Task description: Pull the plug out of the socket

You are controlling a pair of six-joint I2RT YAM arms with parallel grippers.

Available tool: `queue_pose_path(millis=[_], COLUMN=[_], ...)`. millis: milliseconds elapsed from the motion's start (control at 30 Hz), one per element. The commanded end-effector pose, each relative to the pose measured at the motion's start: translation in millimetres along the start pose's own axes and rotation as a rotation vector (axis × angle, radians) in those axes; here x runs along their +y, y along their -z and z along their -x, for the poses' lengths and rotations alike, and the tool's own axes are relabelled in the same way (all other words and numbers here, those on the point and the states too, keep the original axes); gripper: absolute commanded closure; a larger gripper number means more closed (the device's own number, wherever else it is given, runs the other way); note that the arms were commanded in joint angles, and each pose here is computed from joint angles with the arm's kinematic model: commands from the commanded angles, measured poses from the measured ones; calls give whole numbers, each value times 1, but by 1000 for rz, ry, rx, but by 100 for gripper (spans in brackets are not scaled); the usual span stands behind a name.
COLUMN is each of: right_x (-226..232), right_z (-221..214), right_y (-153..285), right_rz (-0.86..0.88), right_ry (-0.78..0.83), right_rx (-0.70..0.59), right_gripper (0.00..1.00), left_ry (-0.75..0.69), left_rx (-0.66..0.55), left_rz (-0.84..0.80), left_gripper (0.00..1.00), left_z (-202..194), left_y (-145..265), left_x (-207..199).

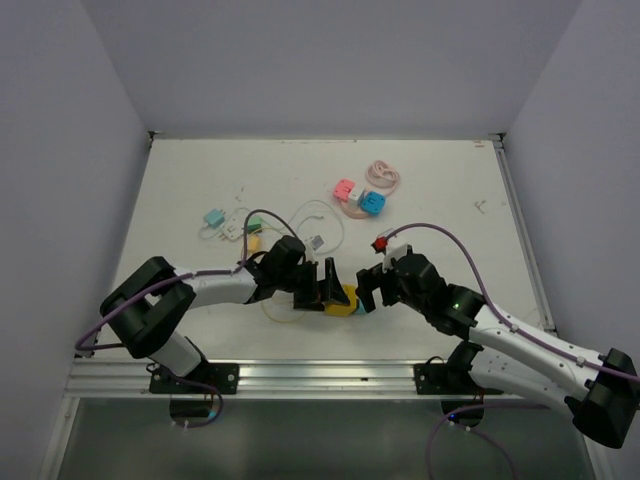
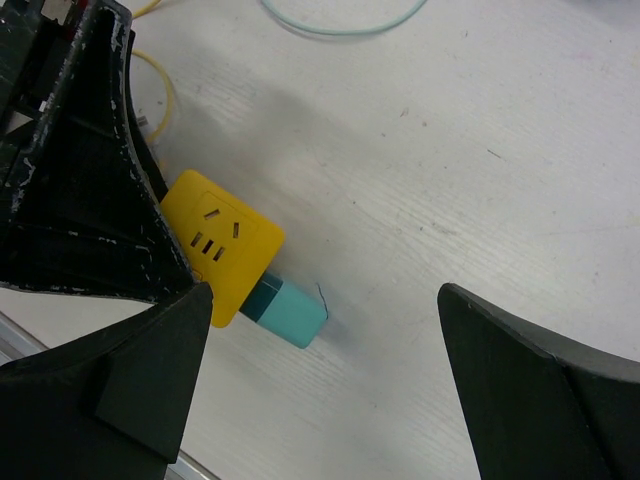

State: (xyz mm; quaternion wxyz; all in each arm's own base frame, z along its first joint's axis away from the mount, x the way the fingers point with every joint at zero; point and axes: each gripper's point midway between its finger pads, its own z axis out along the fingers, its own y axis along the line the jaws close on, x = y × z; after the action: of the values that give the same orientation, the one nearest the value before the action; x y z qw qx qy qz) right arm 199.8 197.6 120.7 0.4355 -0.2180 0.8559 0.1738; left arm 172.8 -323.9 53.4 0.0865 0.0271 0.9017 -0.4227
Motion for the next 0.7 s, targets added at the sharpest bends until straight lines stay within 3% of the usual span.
queue_pose_path(millis=[0,300,667], right_x=[-2,8,35], right_z=[4,1,-6], right_y=[-1,-3,-13], right_rz=[-6,47,197], right_ry=[-21,-28,-1], right_rx=[-27,-11,42], right_gripper=[1,1,3], left_ry=[-11,-41,-111], left_rx=[-9,-68,-155], left_rz=[-75,-130,-186], left_gripper=[2,34,94], left_z=[3,13,28], left_y=[-3,2,29], left_x=[-15,-28,-29])
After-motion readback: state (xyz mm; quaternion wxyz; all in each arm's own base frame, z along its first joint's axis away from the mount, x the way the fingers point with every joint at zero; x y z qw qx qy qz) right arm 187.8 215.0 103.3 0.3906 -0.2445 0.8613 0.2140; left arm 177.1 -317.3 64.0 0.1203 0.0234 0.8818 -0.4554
